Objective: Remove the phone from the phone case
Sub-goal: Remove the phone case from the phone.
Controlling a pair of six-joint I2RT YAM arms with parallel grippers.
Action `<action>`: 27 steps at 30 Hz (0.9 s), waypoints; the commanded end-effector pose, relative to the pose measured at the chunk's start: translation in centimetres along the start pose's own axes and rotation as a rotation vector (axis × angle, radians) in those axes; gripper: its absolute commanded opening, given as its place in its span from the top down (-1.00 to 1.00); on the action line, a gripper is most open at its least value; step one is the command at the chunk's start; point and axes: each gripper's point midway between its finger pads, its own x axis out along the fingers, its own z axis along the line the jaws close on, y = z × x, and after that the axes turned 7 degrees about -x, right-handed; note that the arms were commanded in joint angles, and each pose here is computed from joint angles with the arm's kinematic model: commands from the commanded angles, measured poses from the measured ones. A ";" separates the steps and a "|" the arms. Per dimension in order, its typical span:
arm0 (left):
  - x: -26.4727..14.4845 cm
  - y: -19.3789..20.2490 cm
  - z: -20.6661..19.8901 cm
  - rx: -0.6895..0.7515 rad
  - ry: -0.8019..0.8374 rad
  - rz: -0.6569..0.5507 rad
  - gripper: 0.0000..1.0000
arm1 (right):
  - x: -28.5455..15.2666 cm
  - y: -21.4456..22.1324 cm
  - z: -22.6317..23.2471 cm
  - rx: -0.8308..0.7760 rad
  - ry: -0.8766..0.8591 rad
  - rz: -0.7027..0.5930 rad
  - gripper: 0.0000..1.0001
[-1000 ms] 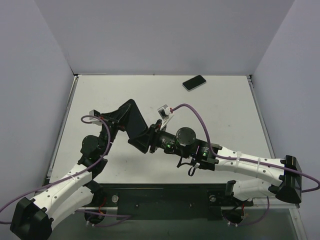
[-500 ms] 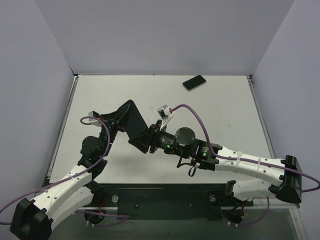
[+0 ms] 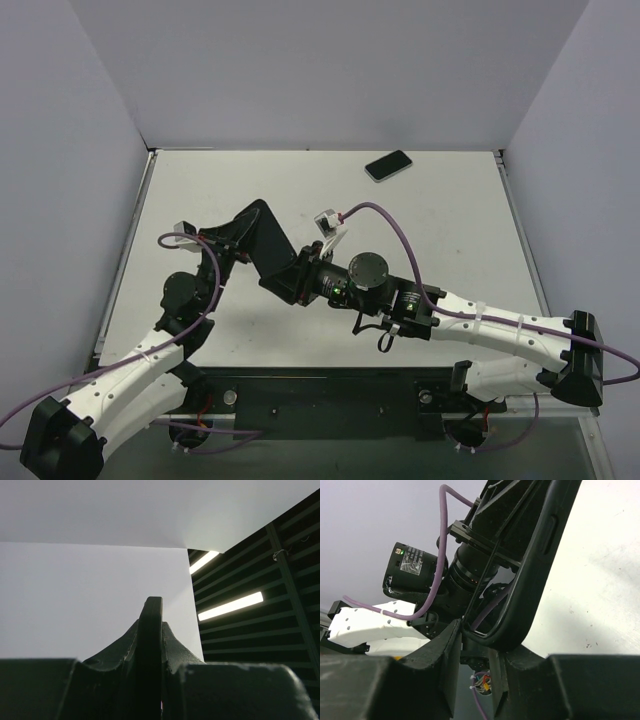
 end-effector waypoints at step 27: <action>-2.2 8.7 -14.9 -0.232 0.289 0.344 1.00 | 0.4 3.8 -15.1 -0.688 0.174 0.195 1.00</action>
